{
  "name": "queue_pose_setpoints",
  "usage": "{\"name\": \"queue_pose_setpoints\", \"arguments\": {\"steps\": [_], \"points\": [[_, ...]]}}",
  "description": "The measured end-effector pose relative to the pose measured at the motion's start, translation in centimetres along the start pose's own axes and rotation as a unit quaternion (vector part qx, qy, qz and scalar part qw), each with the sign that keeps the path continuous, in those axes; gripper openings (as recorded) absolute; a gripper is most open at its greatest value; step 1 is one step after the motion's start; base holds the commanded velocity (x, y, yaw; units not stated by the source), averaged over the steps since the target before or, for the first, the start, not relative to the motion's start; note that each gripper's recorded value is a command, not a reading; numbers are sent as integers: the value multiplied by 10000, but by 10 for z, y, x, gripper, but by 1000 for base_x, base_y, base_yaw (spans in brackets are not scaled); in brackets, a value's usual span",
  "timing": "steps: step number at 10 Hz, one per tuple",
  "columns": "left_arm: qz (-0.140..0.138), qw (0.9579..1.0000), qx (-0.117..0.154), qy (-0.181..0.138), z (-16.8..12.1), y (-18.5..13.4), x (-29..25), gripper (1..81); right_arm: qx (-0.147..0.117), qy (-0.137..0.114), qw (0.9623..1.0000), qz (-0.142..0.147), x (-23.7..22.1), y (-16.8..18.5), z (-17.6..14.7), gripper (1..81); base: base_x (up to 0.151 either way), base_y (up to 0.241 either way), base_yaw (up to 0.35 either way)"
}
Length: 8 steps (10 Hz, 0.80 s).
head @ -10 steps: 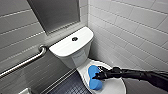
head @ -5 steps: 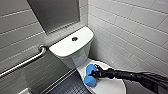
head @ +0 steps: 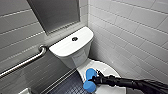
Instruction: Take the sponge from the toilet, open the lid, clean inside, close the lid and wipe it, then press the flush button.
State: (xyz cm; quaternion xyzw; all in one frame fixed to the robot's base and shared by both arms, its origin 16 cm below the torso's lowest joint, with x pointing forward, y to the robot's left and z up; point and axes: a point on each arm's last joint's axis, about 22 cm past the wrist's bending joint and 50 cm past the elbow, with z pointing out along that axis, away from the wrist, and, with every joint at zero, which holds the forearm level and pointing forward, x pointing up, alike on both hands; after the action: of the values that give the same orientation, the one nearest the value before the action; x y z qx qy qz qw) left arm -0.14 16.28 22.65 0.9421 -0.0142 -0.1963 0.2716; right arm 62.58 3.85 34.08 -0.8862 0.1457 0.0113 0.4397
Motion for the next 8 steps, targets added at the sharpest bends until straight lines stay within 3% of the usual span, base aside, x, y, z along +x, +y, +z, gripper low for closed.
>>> {"name": "queue_pose_setpoints", "arguments": {"steps": [4, 6, 8], "points": [[-1, 10000, 0, -1, -3, -2, -1, 811, 10, 49, 9999, 143, -17, 37, -13, 10, 0, 0, 0], [-1, 10000, -7, 2, -3, -2, -1, 811, -49, 7, 9998, 193, -24, 55, -38, 10, 0, 0, 0], [3, 10000, -4, 0, -3, -2, -1, 811, -142, 125, 9992, 358, -27, 92, -75, 10, 0, 0, 0]]}}
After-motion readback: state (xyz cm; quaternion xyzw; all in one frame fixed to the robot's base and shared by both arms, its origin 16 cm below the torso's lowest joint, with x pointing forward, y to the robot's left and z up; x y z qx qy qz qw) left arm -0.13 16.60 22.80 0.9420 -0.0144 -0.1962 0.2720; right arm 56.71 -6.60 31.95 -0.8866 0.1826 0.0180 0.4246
